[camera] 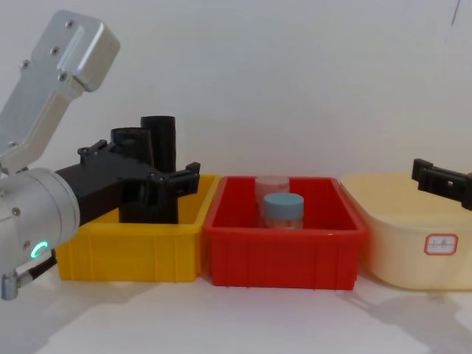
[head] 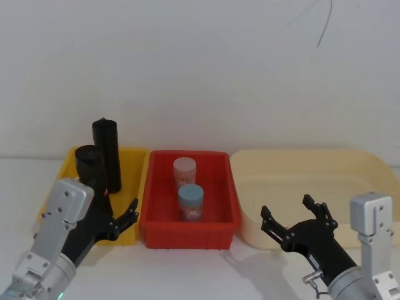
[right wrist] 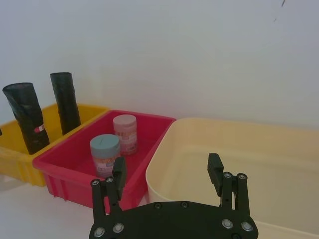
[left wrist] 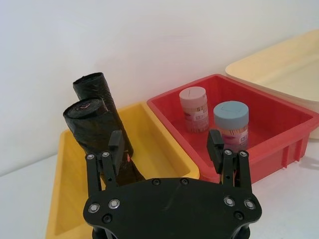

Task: Pick up the garbage bag with the one hand and transfer it to the other hand.

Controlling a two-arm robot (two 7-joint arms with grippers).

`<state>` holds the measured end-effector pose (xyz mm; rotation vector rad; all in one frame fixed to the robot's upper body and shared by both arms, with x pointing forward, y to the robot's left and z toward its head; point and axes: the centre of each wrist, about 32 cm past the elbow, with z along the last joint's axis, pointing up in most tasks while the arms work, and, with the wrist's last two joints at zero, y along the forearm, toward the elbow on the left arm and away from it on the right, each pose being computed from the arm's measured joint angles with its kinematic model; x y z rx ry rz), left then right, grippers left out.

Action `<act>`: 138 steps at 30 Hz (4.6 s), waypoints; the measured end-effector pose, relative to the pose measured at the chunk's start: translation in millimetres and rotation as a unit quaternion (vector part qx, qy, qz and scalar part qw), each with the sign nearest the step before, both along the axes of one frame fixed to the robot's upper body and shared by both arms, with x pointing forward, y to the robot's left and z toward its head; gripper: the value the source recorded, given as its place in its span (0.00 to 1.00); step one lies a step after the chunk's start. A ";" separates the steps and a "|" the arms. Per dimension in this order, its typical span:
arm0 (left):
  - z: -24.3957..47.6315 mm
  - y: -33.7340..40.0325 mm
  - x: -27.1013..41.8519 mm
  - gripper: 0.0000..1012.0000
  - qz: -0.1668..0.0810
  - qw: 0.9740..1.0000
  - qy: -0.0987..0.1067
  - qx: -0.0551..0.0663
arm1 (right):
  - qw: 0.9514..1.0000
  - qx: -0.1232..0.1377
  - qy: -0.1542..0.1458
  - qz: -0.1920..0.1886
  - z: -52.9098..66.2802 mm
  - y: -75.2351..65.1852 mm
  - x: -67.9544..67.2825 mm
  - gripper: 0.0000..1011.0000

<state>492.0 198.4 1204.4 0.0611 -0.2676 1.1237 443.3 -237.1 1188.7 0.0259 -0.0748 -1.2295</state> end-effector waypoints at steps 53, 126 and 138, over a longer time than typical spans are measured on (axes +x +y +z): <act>-14.8 23.7 8.9 0.99 0.008 0.999 0.008 -0.048 | 1.000 0.000 0.000 0.000 0.0 0.0 0.0 0.99; -15.8 37.9 120.0 0.60 0.012 0.998 0.014 -0.053 | 1.000 0.000 0.000 0.000 0.0 0.0 0.0 0.99; -1.3 42.7 111.8 0.52 0.000 0.998 0.002 -0.065 | 1.000 0.000 0.000 0.000 0.0 0.0 0.0 0.99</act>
